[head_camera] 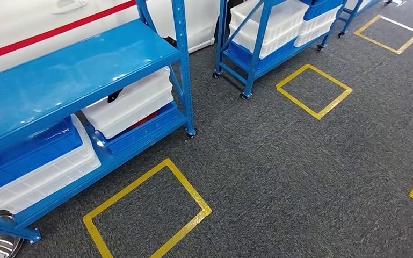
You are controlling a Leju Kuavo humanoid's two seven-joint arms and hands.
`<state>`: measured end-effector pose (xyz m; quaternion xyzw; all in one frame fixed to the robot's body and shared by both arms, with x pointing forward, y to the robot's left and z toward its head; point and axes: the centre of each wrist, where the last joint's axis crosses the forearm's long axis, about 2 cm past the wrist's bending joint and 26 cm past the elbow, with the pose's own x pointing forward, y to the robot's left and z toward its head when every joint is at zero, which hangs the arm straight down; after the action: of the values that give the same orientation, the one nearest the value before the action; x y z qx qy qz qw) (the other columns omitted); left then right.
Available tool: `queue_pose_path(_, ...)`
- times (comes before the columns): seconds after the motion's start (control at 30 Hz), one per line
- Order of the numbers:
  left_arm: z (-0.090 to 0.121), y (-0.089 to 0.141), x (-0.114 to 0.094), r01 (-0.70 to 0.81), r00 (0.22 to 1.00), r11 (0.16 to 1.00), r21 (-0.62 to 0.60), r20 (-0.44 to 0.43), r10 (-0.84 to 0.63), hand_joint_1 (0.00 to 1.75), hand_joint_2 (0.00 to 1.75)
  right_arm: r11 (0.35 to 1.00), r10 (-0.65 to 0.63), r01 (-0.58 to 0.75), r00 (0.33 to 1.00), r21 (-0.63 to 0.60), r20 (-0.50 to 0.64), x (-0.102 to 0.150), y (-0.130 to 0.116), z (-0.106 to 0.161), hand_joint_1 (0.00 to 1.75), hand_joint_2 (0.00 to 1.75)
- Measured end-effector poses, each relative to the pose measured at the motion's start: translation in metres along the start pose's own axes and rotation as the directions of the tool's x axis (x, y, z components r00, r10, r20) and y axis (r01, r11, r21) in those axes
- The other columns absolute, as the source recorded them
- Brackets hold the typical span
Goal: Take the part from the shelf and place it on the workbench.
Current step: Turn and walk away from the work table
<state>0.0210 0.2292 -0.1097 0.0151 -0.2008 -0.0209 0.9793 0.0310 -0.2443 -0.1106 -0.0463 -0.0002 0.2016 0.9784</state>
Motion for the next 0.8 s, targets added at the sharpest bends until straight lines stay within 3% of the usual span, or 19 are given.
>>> queue_pose_path(0.07, -0.0001, -0.0012, 0.0010, -0.001, 1.000, 1.000, -0.001, 0.001, 0.001, 0.00, 0.00, 1.000, -0.001, 0.001, 1.000, -0.002, -0.003, -0.0016, -0.0008, -0.0003, 0.00, 0.00)
queue_pose_path(0.2, 0.0000, -0.0030, 0.0013, -0.004, 1.000, 1.000, -0.005, 0.002, 0.004, 0.00, 1.75, 1.000, -0.001, 0.001, 1.000, -0.003, -0.007, -0.0038, -0.0014, -0.0007, 0.00, 0.00)
queue_pose_path(0.23, 0.0002, -0.0034, 0.0010, -0.006, 1.000, 1.000, -0.005, 0.000, 0.006, 0.00, 1.75, 1.000, -0.001, 0.001, 1.000, -0.004, -0.008, -0.0041, -0.0018, -0.0008, 0.00, 0.00)
queue_pose_path(0.37, 0.0003, -0.0051, 0.0017, -0.024, 1.000, 1.000, -0.005, -0.006, 0.024, 0.00, 0.00, 1.000, 0.005, -0.005, 1.000, -0.004, -0.016, -0.0069, -0.0026, -0.0013, 0.00, 0.00)
queue_pose_path(0.6, 0.0007, -0.0052, 0.0001, -0.063, 0.998, 0.998, -0.019, -0.029, 0.063, 0.00, 0.00, 1.000, 0.026, -0.026, 0.999, 0.004, -0.024, -0.0058, -0.0033, -0.0013, 0.00, 0.00)
queue_pose_path(0.73, 0.0010, -0.0060, -0.0006, -0.106, 0.994, 0.993, -0.048, -0.038, 0.104, 0.00, 1.75, 0.999, 0.032, -0.032, 0.999, 0.005, -0.005, -0.0073, -0.0028, -0.0014, 0.00, 0.00)
queue_pose_path(0.8, 0.0010, -0.0062, -0.0005, -0.125, 0.992, 0.991, -0.052, -0.042, 0.122, 0.00, 0.87, 0.999, 0.035, -0.035, 0.999, 0.006, 0.007, -0.0064, -0.0032, -0.0013, 0.00, 0.00)
